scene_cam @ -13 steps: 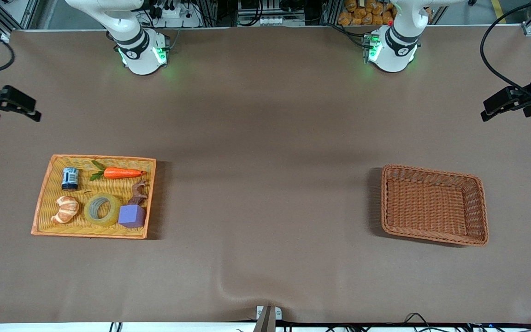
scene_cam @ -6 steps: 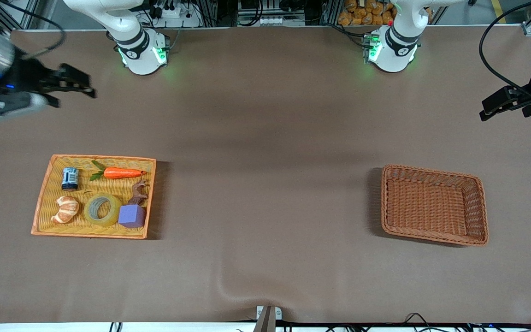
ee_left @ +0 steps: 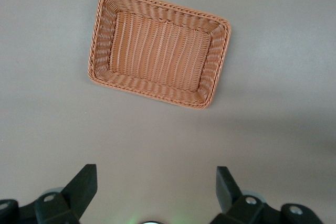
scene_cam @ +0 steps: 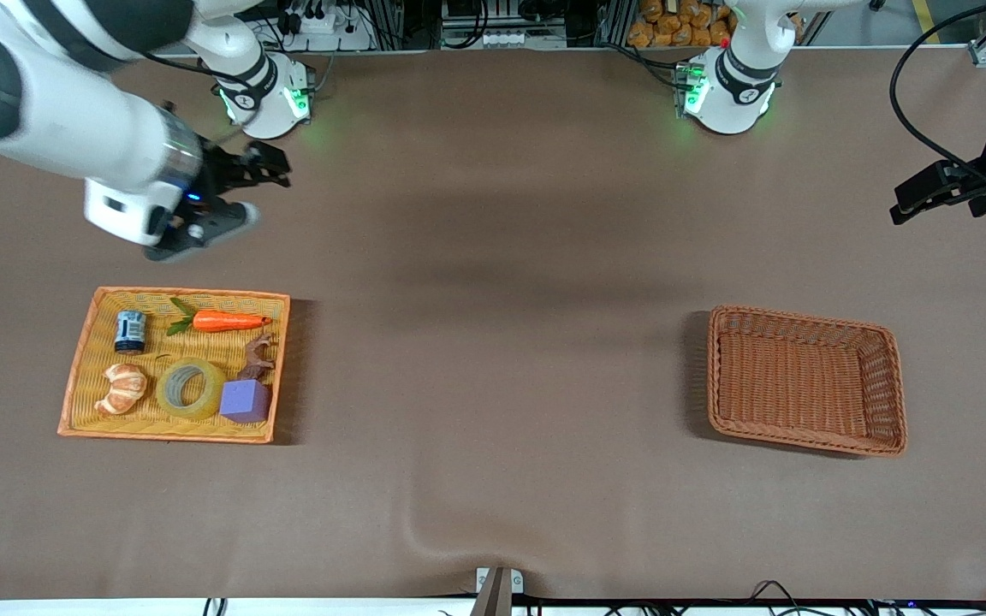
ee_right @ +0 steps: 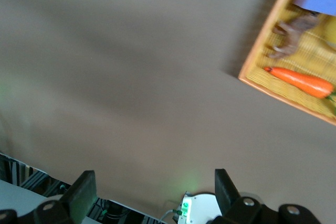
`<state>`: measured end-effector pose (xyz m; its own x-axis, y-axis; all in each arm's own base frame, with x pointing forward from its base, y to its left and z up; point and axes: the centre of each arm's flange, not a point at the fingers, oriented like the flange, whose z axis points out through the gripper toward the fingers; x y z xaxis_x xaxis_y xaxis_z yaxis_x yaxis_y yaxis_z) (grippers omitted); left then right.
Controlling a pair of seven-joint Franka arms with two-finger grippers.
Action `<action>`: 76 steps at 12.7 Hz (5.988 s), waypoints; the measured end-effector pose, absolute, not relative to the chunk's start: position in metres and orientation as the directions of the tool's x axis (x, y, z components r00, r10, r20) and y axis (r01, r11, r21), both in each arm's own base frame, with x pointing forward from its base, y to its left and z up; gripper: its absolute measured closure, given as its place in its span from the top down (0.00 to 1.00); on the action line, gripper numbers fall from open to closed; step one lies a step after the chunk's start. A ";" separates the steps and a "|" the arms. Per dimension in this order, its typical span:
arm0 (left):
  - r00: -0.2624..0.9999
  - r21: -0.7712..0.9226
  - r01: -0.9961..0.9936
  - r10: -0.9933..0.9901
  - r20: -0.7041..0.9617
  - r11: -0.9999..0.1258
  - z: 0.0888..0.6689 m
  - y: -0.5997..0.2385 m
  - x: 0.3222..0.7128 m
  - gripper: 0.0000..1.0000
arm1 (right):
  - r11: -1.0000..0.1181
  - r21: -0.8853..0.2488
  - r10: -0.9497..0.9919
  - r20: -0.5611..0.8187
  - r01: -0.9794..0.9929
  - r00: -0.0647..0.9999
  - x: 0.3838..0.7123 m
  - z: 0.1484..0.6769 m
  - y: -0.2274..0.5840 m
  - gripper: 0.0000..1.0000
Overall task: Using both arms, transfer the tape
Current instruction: 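Move the right gripper toward the tape roll in the orange tray, then lower the right gripper onto the yellow tape roll and close it, then lift the tape roll with the right gripper toward the table middle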
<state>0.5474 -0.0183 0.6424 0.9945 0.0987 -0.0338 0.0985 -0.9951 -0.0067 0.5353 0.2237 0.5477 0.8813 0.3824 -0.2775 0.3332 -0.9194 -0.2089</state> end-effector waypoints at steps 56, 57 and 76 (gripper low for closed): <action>0.993 -0.012 0.098 0.099 -0.068 -0.995 0.624 -0.018 0.557 1.00 | -0.316 -0.107 0.948 0.007 0.943 0.319 0.670 0.453 0.232 0.22; 0.993 -0.012 0.099 0.100 -0.068 -0.995 0.624 -0.017 0.558 1.00 | -0.316 -0.102 0.948 0.004 0.943 0.318 0.659 0.453 0.264 0.22; 0.990 -0.016 0.105 0.106 -0.092 -0.994 0.611 -0.021 0.564 1.00 | -0.714 -0.052 0.700 -0.042 0.698 0.713 0.536 0.308 0.517 0.73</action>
